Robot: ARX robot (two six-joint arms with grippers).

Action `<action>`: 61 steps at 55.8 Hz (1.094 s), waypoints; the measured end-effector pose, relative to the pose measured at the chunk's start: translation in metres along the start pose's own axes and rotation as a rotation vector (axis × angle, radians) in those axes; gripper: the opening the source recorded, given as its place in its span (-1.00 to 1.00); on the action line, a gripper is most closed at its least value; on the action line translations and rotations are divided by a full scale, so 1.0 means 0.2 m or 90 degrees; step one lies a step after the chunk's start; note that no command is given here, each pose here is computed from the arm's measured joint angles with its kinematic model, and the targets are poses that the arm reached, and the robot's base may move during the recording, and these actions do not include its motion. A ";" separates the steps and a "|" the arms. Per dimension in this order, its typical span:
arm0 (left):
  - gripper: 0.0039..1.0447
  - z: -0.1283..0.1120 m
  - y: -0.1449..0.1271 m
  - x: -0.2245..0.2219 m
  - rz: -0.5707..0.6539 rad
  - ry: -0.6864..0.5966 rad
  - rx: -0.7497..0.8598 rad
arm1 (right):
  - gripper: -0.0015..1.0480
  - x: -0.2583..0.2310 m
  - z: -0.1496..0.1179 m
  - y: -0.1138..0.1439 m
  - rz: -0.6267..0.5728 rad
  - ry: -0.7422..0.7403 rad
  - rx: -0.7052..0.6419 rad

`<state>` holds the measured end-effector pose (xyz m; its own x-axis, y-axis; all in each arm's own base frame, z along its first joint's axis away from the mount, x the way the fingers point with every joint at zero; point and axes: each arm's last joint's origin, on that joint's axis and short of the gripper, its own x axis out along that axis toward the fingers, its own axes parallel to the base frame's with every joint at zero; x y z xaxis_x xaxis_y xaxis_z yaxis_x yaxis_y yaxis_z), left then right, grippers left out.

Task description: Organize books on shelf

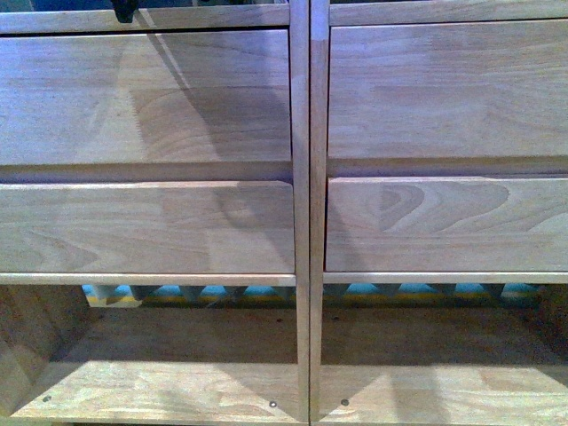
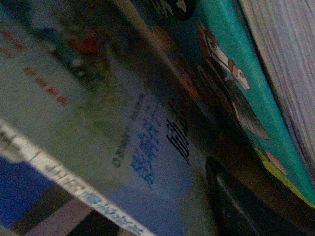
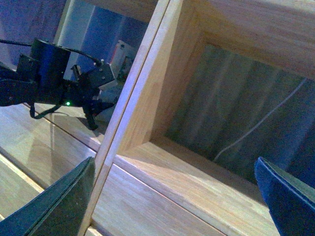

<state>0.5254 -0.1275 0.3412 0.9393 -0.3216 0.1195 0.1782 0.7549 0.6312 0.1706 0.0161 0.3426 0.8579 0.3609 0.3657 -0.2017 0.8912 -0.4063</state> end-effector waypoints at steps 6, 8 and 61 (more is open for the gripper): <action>-0.80 0.00 0.00 0.00 0.008 0.003 0.004 | 0.86 0.00 0.00 0.00 0.000 0.000 0.000; -0.86 0.00 0.01 0.00 0.012 0.006 0.004 | 0.86 0.00 0.00 0.00 0.000 0.000 0.000; 0.86 0.11 0.12 -0.44 0.022 -0.038 -0.078 | 0.86 0.00 0.00 0.00 0.000 0.000 0.000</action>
<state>0.4407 -0.0942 0.3625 0.9271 -0.3244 0.1877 0.1832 0.8292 0.5281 0.1706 0.0161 0.3426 0.8579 0.3609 0.3657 -0.2016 0.8911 -0.4066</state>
